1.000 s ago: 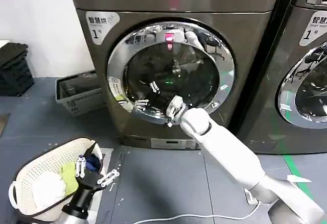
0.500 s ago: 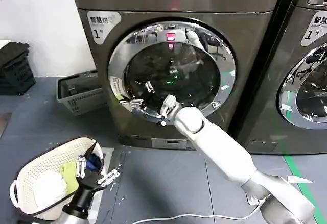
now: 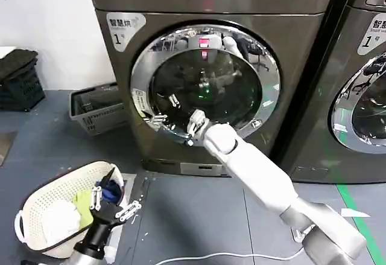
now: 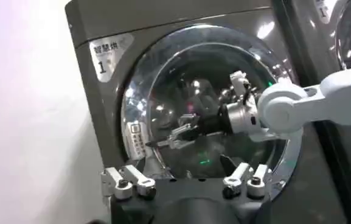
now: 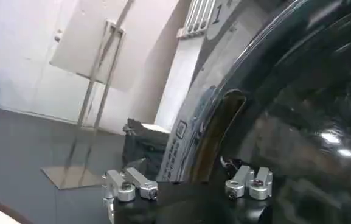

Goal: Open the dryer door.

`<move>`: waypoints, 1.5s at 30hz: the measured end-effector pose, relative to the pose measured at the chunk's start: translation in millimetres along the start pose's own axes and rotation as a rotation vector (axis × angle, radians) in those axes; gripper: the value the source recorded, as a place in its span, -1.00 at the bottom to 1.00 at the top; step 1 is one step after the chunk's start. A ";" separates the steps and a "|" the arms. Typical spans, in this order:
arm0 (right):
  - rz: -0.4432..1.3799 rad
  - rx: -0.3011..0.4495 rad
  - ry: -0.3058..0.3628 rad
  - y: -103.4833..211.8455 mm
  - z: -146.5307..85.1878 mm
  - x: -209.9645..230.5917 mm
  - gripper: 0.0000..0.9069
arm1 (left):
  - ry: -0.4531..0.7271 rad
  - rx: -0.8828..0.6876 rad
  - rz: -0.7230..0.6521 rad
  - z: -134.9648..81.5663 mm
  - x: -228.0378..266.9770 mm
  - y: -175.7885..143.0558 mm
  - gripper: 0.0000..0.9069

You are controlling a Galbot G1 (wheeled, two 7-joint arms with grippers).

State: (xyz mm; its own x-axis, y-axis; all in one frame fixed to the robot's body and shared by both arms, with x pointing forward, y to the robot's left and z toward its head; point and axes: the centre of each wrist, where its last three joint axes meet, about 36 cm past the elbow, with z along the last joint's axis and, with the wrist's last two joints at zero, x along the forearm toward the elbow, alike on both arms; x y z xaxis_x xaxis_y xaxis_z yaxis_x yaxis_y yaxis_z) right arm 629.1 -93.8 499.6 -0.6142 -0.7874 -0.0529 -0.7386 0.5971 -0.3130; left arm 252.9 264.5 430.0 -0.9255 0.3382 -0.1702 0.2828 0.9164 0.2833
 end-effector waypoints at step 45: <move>-0.312 0.008 -0.048 -7.1 -4.6 8.2 1.00 | -0.002 -0.005 -0.003 3.0 -3.0 5.1 1.00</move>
State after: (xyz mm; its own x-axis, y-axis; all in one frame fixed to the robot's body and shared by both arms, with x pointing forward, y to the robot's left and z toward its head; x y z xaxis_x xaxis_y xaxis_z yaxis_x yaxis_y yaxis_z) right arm 628.1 -103.7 505.8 -0.3444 -0.9388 0.0021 -0.8871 0.3246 -0.3282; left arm 257.9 268.8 429.1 -0.9258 0.3361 -0.1729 0.2790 0.9163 0.2873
